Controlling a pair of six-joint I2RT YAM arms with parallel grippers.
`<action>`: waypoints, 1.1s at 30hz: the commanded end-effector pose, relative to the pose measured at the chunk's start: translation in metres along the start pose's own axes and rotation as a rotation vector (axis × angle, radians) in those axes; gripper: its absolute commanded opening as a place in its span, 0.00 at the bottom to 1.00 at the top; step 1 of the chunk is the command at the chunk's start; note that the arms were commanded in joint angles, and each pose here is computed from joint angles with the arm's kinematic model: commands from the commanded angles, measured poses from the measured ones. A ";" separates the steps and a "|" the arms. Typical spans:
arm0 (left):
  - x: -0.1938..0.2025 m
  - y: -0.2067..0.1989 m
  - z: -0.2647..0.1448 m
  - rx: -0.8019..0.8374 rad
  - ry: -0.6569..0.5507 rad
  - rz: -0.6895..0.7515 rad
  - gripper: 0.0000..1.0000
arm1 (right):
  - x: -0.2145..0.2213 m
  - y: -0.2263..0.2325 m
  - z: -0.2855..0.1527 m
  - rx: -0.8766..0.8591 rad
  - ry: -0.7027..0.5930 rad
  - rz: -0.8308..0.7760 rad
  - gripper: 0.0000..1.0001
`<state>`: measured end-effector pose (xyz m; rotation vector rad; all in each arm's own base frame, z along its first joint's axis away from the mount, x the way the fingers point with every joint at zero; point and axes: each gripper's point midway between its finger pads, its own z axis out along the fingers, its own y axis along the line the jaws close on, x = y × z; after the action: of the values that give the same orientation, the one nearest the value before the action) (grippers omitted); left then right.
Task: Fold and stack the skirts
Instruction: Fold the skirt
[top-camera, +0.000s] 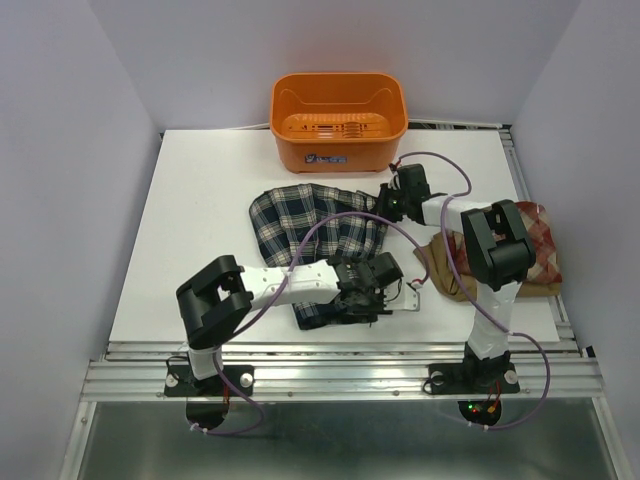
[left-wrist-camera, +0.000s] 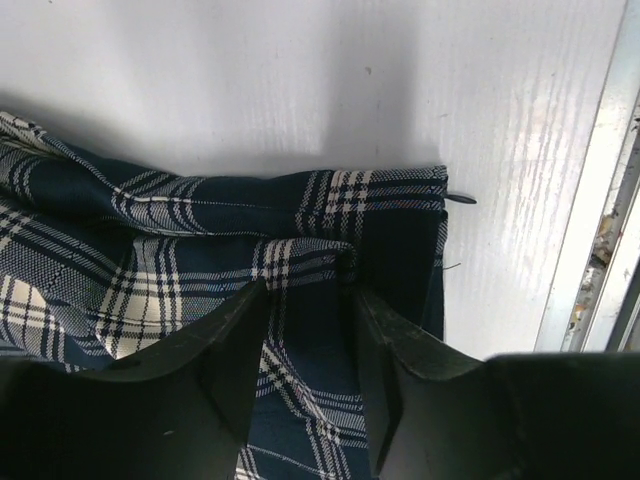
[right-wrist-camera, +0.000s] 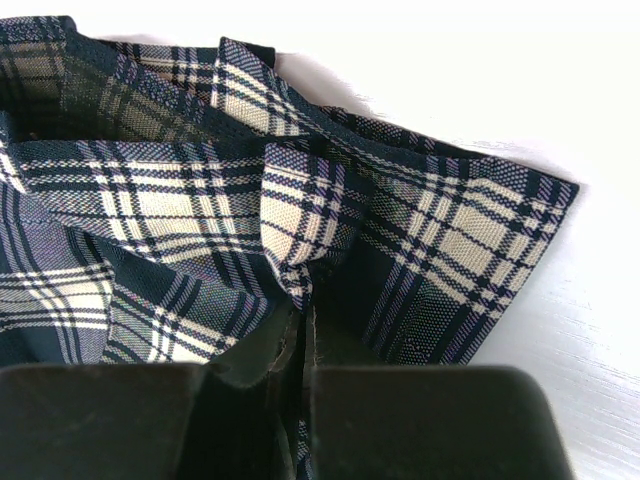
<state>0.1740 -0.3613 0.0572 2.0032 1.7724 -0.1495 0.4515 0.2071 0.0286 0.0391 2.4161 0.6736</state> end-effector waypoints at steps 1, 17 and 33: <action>-0.019 0.020 -0.012 -0.073 -0.046 -0.003 0.48 | 0.022 -0.013 0.007 0.040 0.070 0.018 0.01; -0.076 0.008 -0.081 -0.073 -0.354 0.006 0.00 | 0.029 -0.016 0.012 0.037 0.086 0.033 0.01; -0.069 -0.008 0.029 -0.076 -0.237 0.081 0.00 | 0.027 -0.002 0.009 -0.024 0.102 0.031 0.21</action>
<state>0.1595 -0.4196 0.0479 1.9018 1.5908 -0.2582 0.4486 0.2137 0.0273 0.0461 2.4242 0.7297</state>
